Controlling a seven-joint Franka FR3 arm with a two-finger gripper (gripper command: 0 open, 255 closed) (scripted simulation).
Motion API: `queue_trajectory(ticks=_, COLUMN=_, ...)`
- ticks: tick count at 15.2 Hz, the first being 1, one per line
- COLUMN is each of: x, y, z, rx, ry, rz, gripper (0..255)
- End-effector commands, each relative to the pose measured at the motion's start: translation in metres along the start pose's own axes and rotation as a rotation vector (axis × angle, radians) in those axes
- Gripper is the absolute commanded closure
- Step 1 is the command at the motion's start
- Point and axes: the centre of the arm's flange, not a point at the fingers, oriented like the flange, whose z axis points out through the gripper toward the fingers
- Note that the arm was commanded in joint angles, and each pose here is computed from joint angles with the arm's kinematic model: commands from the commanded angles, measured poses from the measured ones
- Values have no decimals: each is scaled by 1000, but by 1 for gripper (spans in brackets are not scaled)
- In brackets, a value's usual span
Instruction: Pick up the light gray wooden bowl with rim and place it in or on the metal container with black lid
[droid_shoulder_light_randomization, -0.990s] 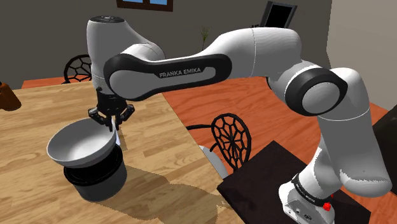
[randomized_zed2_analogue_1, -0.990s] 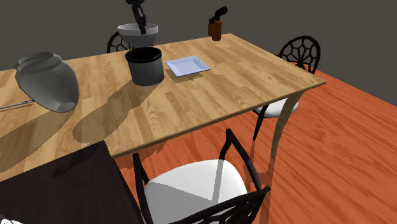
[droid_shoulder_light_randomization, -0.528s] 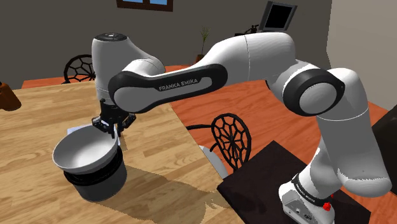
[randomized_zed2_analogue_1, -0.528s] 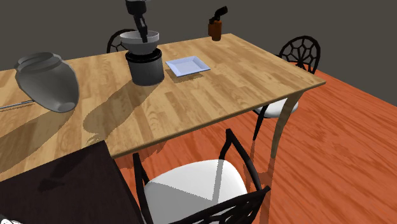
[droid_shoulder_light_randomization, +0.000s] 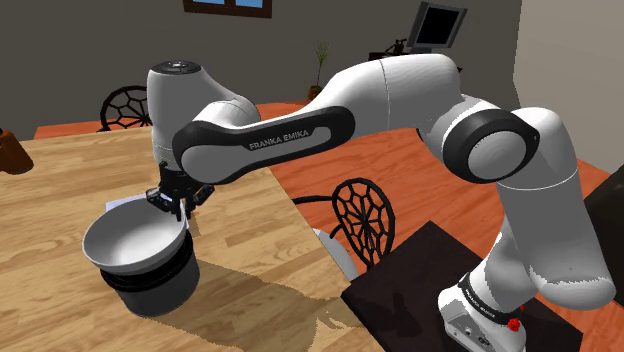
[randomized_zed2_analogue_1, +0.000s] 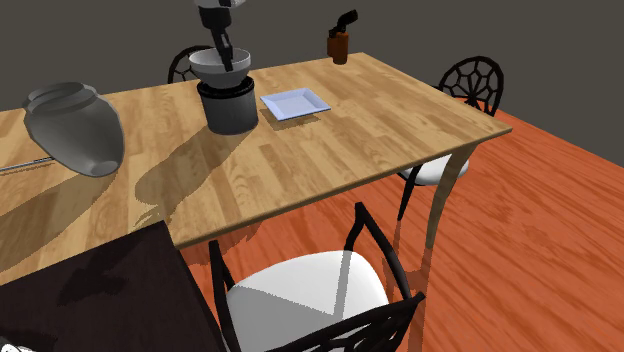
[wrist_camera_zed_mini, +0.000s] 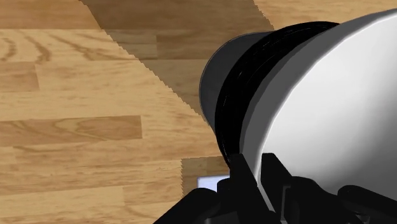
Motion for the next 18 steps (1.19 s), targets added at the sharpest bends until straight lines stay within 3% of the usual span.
queue_trajectory(ticks=1, x=0, y=0, z=0, rx=0, ry=0, rz=0, gripper=255)
queue_trajectory(ticks=2, x=0, y=0, z=0, rx=0, ry=0, rz=0, gripper=0)
queue_trajectory(ticks=7, x=0, y=0, z=0, rx=0, ry=0, rz=0, gripper=0)
queue_trajectory(ticks=11, x=0, y=0, z=-50, rx=0, ry=0, rz=0, gripper=0)
queue_trajectory(ticks=18, x=0, y=0, z=-50, rx=0, ry=0, rz=0, gripper=0)
